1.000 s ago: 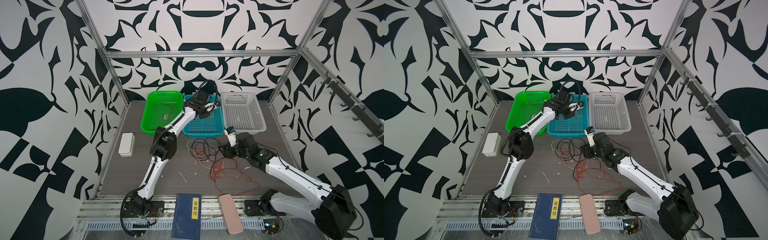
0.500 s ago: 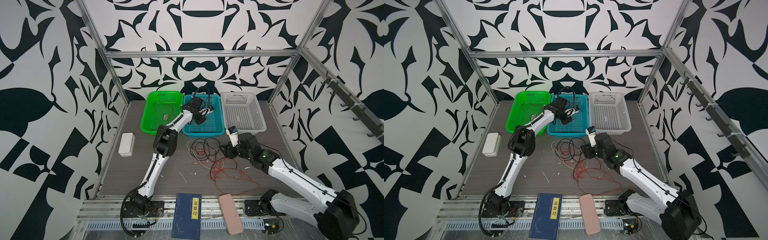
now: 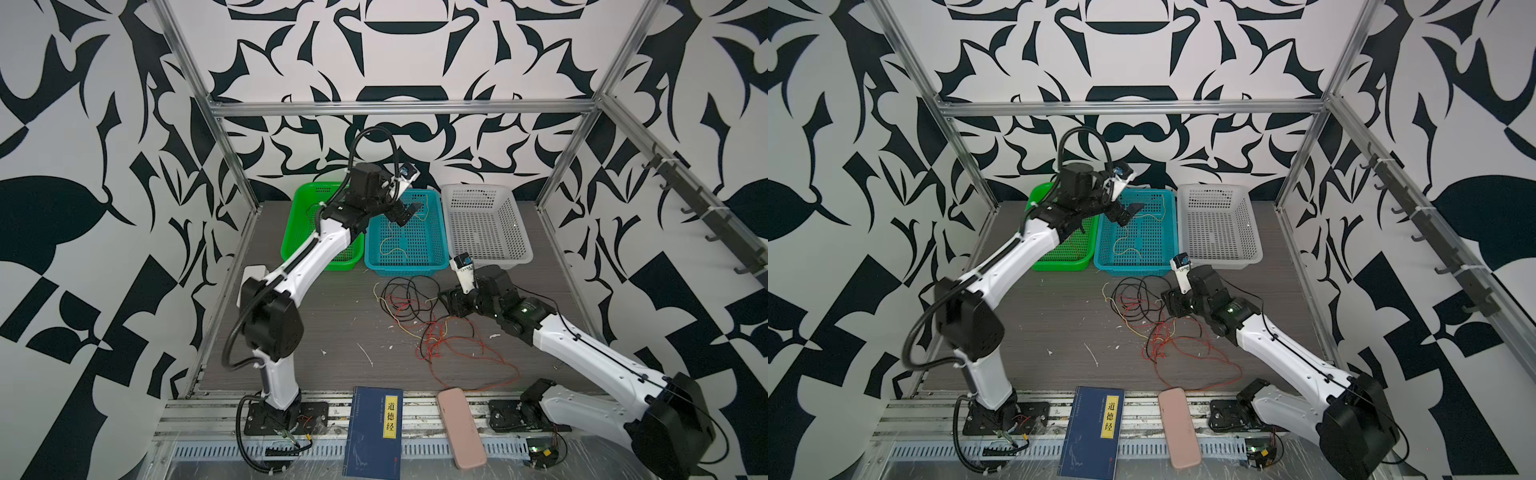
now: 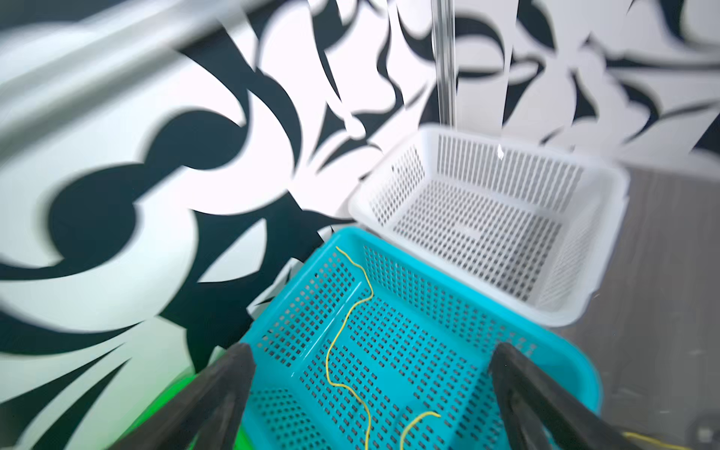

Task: Untangle and sort cables by color
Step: Place the cable in the container, then untie the cable.

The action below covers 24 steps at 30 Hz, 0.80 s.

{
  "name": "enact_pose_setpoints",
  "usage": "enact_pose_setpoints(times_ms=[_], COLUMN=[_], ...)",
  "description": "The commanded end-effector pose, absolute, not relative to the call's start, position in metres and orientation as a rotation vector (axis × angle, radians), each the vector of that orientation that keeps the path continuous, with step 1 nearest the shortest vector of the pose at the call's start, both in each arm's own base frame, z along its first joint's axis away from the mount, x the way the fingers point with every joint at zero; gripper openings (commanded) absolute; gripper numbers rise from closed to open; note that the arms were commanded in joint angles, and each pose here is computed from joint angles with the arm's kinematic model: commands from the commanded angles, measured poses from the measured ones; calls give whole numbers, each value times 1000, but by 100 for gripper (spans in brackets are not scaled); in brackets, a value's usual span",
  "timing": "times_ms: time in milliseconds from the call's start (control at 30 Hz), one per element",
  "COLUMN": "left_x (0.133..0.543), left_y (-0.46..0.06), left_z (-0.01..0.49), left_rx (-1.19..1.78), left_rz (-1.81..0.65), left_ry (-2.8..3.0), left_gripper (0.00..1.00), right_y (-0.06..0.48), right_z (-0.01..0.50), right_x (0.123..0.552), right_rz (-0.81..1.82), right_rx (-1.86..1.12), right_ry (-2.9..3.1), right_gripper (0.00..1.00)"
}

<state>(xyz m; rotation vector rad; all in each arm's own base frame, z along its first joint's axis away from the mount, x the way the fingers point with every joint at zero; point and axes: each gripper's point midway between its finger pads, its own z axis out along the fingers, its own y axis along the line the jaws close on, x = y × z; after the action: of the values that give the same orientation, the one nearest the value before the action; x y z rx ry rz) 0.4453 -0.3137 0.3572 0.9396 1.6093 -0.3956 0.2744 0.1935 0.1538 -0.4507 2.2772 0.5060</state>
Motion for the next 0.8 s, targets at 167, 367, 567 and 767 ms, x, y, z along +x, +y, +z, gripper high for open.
enact_pose_setpoints(times_ms=[167,367,567,767], left_x=[342,267,243,246], left_y=[-269,-223,-213,-231], left_z=[290,228,175,108], left_rx=[504,388,233,90], left_rz=[-763,-737,-774,-871], left_ry=[2031,2310,2519,2669], left_gripper=[99,81,74,64], right_y=[200,202,206,210], right_z=[157,150,142,145], right_x=[282,285,292,294], right_rz=[513,513,515,551], right_rx=[-483,-494,-469,-434], right_ry=[2270,2279,2297,2302], right_gripper=[66,66,66,64])
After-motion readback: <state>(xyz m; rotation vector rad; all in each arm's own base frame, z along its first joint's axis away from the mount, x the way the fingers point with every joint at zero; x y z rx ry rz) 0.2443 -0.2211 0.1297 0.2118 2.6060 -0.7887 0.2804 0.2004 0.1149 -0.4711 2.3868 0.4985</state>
